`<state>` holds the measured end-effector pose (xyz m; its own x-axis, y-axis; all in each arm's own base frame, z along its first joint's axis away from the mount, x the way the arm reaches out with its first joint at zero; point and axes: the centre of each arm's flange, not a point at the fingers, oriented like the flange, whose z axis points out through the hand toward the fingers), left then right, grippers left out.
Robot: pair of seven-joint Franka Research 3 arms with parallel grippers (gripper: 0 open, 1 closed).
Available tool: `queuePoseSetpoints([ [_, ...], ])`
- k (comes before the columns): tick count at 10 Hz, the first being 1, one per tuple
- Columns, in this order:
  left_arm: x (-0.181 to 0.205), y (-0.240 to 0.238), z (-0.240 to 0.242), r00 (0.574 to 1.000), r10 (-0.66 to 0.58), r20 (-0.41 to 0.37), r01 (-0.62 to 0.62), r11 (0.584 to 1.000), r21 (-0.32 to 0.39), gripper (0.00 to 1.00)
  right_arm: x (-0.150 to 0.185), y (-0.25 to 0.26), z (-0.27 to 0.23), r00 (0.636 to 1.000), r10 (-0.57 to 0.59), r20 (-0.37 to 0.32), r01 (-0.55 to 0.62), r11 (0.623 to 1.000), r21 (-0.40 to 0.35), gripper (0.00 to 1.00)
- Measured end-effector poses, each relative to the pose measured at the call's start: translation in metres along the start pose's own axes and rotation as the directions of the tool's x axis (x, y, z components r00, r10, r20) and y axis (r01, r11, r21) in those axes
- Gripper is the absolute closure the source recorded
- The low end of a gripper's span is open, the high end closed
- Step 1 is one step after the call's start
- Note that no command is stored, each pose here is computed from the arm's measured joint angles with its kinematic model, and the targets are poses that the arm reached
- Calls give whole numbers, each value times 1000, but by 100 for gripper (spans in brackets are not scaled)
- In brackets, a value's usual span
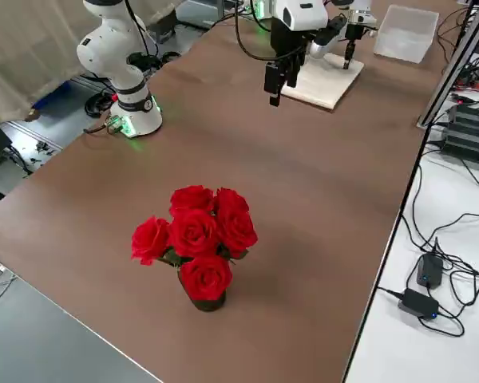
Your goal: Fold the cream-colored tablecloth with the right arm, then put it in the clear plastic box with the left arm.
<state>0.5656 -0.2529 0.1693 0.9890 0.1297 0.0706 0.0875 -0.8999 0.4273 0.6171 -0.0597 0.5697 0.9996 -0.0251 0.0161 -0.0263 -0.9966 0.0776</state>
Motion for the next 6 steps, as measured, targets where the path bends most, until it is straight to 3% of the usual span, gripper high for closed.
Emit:
queuePoseSetpoints([
  [1,0,2,-2,1000,3,11,-3,1000,-1,90,0,-1,0,1000,-4,0,4,1000,-2,4],
  [2,-1,5,-8,999,8,53,-8,1000,0,93,1,-8,0,1000,-18,-1,18,1000,1,3],
  [4,1,10,-36,989,16,146,-17,1000,5,93,2,-27,-2,999,-50,-6,50,999,14,1],
  [6,10,9,-72,983,42,178,-50,998,36,93,2,-39,-3,998,-65,-9,66,998,17,0],
])
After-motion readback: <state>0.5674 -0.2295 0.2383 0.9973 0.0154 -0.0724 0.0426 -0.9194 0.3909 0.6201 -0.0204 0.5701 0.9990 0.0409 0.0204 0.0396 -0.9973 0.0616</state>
